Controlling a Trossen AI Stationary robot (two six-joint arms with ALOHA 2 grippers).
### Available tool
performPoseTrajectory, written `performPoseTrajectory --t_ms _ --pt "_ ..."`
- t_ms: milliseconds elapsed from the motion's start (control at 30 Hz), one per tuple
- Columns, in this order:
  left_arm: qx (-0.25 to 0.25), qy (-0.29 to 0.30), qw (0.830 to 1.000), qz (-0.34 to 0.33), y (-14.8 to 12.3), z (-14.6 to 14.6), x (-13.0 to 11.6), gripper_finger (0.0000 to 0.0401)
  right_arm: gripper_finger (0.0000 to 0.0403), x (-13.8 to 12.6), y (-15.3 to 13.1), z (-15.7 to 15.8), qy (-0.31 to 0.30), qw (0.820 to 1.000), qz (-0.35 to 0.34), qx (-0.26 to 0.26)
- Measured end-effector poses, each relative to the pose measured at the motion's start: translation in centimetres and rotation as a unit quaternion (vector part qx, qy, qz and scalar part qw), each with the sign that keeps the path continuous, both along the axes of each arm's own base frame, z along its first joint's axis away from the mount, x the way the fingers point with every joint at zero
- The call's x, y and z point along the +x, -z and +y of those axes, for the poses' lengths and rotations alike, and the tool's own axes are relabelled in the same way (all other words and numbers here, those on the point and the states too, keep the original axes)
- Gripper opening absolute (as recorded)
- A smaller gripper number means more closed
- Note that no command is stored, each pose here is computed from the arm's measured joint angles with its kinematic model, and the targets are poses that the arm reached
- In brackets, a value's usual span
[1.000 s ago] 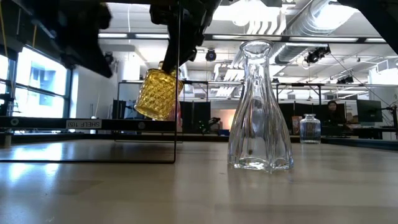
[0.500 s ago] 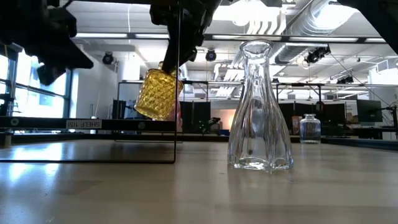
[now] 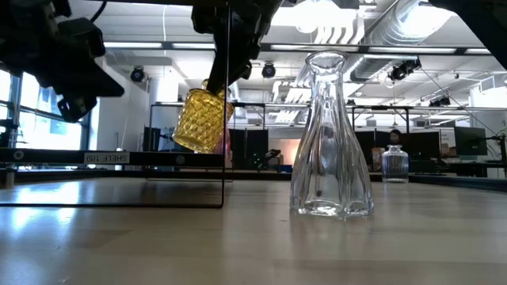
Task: Sort vases onto shelf
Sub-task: Put the top right yellow vase on the shelf
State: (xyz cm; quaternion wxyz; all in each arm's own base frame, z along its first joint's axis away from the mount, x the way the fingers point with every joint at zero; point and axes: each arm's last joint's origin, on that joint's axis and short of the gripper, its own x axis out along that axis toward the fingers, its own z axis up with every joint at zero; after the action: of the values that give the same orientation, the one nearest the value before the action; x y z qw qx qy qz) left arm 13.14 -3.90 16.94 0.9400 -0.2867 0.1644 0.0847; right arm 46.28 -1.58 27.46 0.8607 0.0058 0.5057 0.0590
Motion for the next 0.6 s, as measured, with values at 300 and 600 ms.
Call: performPoseTrajectory --t_ms 300,600 --pt "0.001 0.005 1.000 -0.014 0.3 0.7 2.3 0.0000 0.0035 0.1 -0.1 -0.3 0.000 1.000 -0.005 0.001" --pt "-0.017 0.028 0.999 0.007 1.8 1.4 4.3 0.0000 0.0035 0.1 -0.1 -0.2 -0.002 1.000 -0.006 0.001"
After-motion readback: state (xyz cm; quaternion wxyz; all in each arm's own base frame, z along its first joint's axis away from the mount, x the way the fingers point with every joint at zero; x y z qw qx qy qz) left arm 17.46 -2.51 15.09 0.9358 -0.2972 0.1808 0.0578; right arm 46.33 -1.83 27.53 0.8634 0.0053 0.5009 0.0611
